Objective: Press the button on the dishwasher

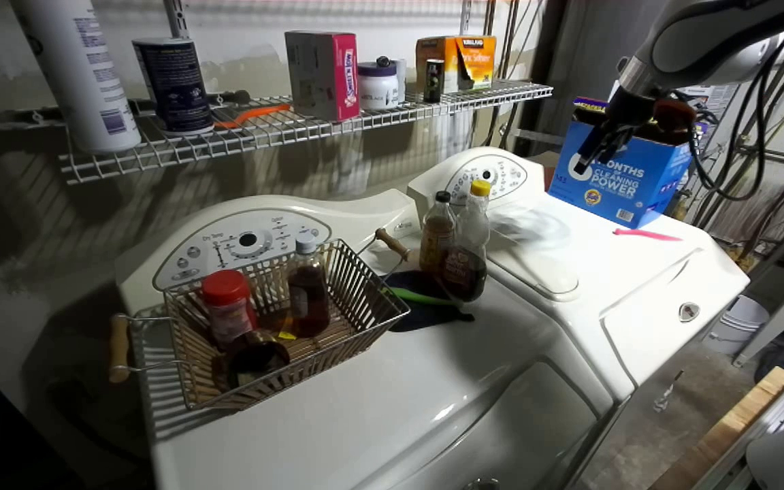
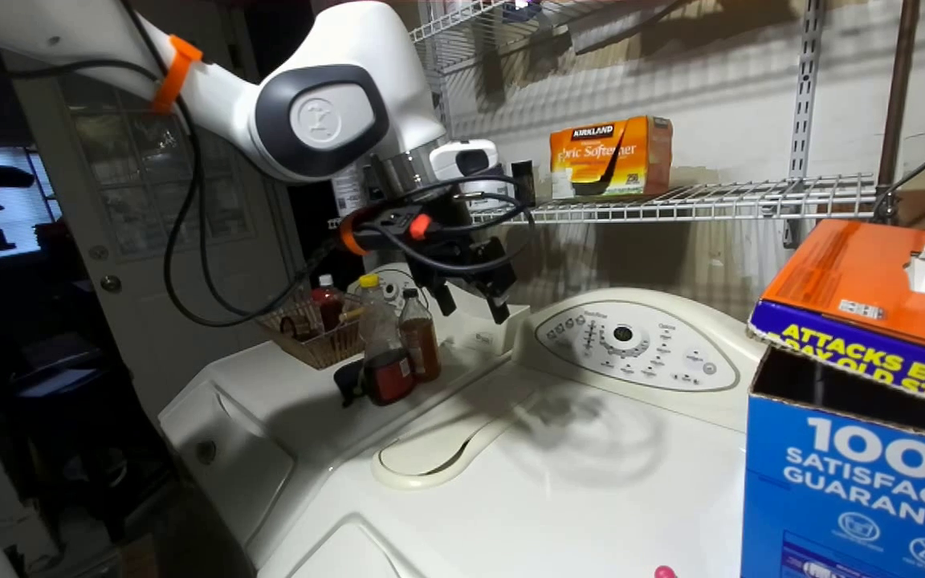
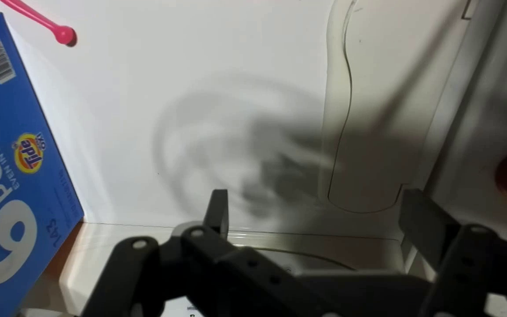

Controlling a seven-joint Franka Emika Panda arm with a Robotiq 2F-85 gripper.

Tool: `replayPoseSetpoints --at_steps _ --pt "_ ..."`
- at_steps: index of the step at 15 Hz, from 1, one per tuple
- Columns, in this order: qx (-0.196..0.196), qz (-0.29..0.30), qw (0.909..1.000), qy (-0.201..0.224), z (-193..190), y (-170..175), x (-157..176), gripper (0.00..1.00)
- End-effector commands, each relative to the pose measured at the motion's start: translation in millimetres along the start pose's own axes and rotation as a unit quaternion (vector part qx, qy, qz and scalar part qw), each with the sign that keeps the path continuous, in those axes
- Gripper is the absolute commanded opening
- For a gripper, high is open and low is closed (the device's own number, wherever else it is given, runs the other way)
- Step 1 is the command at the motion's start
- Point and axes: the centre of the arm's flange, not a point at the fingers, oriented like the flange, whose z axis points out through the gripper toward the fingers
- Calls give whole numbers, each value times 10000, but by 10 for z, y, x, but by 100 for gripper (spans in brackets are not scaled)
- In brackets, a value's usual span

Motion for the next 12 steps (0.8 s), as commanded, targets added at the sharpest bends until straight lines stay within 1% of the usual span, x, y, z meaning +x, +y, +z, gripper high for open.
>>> replayPoseSetpoints --at_steps 1,2,4,7,10,11,12 --pt "394 338 9984 237 195 67 508 100" --pt "577 425 9969 313 236 111 588 100" --pt "788 604 9941 426 317 185 713 100" --pt "898 822 9915 463 464 314 860 100" --pt "925 815 9912 481 617 449 962 100" --pt "866 720 9925 471 676 496 994 75" --pt "781 609 9941 446 727 533 1018 74"
